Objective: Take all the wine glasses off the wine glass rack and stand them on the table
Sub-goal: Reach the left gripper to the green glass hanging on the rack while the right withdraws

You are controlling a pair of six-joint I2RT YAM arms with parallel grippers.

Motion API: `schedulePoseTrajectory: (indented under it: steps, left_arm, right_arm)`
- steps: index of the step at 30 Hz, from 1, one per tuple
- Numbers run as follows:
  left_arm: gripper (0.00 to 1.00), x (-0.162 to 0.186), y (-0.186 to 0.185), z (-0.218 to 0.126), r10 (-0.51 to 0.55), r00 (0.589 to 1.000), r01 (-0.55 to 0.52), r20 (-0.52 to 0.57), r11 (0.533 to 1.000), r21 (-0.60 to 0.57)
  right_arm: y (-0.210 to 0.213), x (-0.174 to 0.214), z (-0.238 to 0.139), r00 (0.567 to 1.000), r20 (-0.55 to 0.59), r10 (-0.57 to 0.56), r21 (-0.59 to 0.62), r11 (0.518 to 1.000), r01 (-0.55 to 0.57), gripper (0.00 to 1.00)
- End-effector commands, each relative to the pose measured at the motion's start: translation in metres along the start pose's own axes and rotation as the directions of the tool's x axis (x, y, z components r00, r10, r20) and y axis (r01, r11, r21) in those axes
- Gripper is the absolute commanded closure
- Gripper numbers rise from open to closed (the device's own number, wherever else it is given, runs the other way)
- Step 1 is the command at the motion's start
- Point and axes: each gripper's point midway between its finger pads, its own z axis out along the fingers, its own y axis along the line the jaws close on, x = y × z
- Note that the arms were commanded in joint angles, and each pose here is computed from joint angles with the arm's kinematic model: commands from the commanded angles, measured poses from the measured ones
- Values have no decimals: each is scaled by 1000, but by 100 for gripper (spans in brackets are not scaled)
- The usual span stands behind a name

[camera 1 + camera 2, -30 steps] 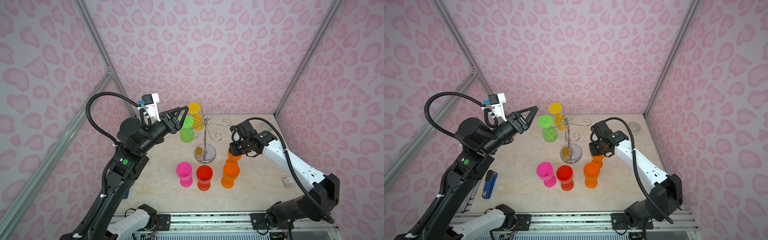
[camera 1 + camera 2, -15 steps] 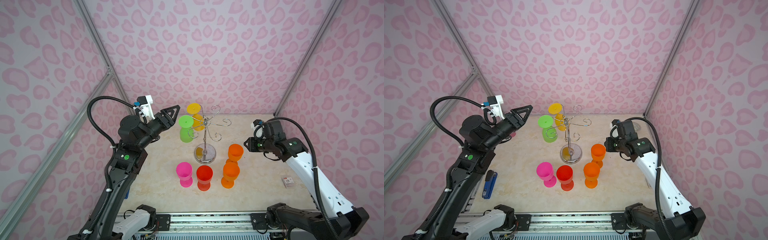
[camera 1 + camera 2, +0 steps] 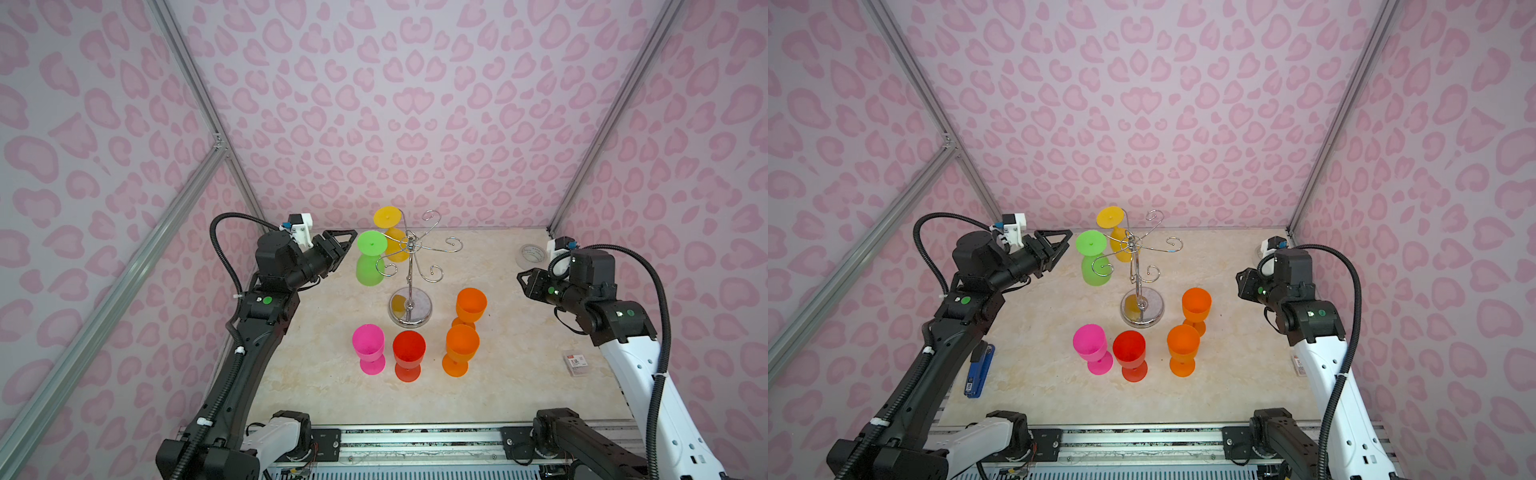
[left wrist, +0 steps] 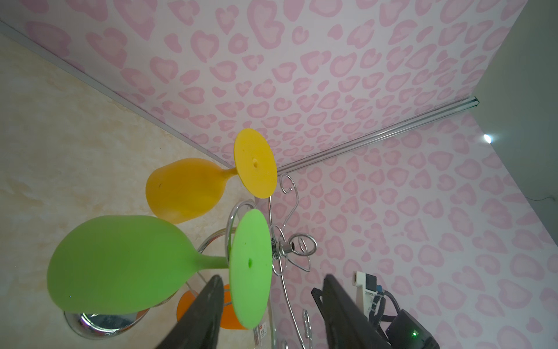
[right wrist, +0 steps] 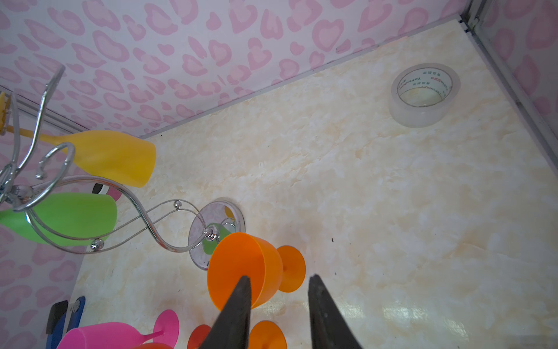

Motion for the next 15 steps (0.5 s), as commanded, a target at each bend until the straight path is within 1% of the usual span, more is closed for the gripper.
schedulePoseTrajectory:
  steps: [1,7,15]
  left_arm:
    - [45,4,3,1,24,1000,-24,-15,1000,7]
    - [51,12,10,7,17,999,-16,-45,1000,3]
    - [54,26,7,19,27,995,-26,-92,1000,12]
  right_arm:
    - [4,-10,-2,999,42,19,-31,999,-18,67]
    - [6,-10,1,999,38,34,-57,998,-32,66]
    - [8,-10,4,998,37,49,-78,996,-46,66]
